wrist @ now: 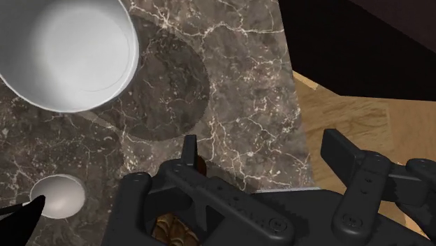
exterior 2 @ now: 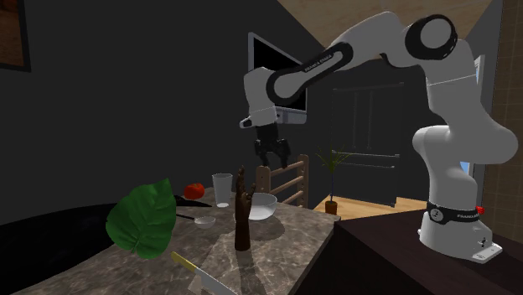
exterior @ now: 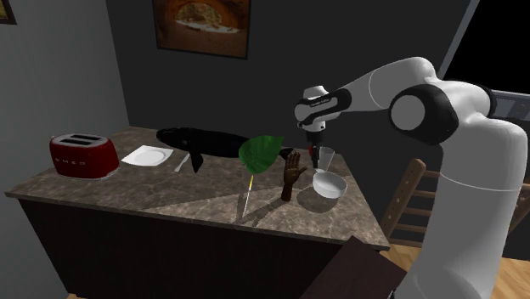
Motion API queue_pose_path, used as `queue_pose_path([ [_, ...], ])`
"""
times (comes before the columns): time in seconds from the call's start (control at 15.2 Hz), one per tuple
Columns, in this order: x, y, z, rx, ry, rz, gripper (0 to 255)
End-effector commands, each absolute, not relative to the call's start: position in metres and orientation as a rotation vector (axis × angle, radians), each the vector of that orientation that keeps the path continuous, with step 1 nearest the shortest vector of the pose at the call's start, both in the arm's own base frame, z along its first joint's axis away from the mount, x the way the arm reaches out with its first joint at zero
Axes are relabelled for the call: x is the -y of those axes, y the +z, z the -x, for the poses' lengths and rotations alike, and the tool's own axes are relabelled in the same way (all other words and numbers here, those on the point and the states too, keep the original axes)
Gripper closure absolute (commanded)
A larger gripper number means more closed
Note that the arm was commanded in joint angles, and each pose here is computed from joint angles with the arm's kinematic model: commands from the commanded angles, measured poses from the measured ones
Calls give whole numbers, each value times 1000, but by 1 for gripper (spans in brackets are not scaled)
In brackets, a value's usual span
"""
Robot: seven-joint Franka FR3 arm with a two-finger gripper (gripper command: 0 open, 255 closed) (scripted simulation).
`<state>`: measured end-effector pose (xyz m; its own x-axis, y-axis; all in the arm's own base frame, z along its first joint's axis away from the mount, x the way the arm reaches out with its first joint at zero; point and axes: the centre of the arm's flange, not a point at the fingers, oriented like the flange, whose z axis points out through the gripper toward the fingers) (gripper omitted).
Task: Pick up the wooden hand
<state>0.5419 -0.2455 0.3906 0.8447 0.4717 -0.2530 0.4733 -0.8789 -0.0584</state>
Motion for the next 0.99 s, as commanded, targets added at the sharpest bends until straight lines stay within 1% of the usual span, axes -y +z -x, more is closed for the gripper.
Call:
queue_pose_path([
  [0.0, 260, 379, -561, -831, -415, -2989, 0],
  [0.33, 282, 355, -607, -950, -423, -2940, 0],
  [0.79, 282, 315, -607, -950, -423, -2940, 0],
  [0.92, 282, 315, -607, -950, -423, -2940, 0],
])
